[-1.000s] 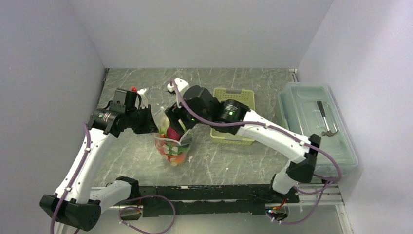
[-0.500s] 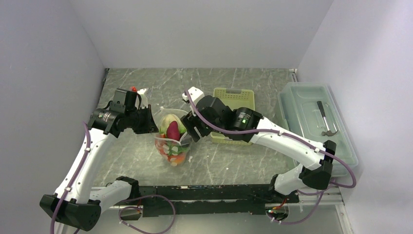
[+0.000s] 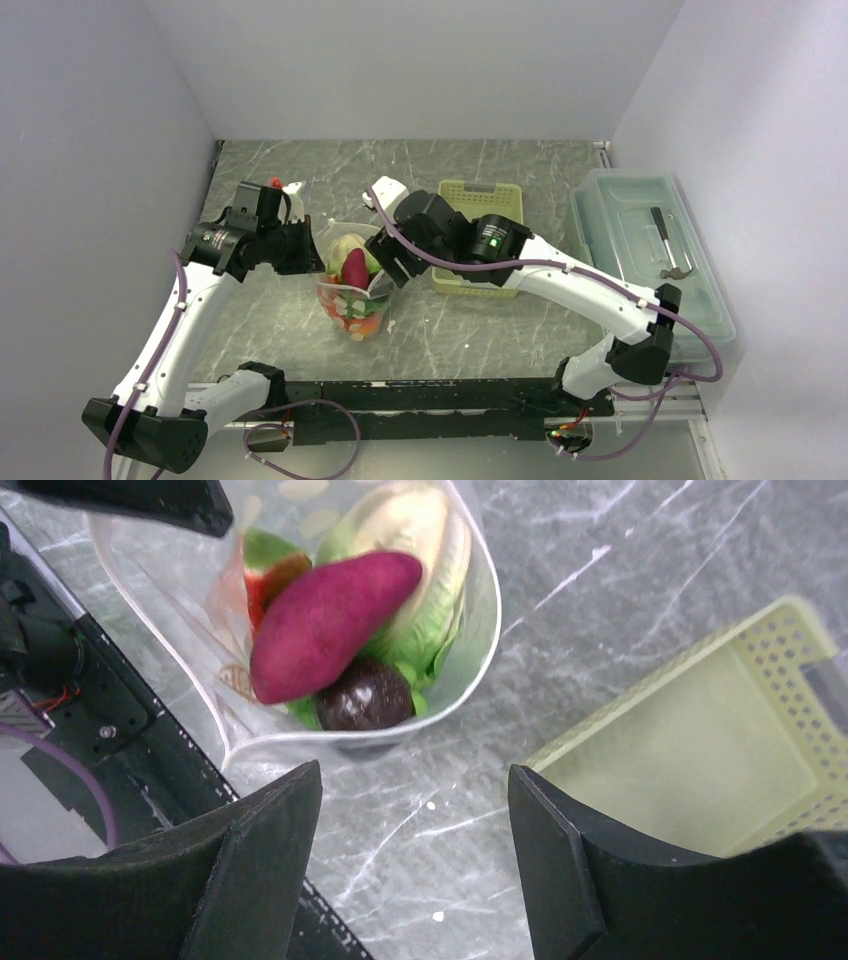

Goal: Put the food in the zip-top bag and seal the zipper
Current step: Adjust the zipper food storage bag at the center of the board.

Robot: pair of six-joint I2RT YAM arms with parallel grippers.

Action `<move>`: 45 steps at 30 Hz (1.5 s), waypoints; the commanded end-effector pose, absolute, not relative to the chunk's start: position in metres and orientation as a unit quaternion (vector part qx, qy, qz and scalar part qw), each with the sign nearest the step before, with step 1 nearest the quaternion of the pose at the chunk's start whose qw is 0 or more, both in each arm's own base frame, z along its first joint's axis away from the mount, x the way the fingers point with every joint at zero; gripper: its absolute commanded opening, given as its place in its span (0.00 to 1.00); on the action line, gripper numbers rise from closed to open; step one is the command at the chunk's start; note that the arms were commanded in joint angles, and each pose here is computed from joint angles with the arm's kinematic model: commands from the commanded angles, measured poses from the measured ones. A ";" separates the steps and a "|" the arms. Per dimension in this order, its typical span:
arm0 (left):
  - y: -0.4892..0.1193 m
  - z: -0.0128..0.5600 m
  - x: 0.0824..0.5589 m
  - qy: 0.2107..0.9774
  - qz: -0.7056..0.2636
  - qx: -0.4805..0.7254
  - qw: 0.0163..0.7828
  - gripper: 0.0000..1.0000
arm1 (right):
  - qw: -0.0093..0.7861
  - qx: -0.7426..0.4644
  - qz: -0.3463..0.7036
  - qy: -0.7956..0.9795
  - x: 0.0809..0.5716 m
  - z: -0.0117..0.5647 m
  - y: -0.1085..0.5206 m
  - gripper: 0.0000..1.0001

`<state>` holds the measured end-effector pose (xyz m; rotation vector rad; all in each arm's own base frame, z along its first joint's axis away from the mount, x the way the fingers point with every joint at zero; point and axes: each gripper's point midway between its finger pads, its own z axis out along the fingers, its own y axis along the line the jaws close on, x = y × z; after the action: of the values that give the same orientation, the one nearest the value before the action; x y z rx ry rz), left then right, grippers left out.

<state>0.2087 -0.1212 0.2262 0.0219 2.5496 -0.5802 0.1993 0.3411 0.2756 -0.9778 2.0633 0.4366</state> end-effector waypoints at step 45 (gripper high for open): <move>-0.115 0.236 0.214 0.938 -0.196 0.038 0.283 0.00 | 0.341 -0.517 0.284 0.732 0.305 0.249 0.456 0.51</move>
<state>0.2128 -0.1128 0.2197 0.0829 2.5611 -0.5005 0.2956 0.4428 0.2429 -1.3750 1.9388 0.7185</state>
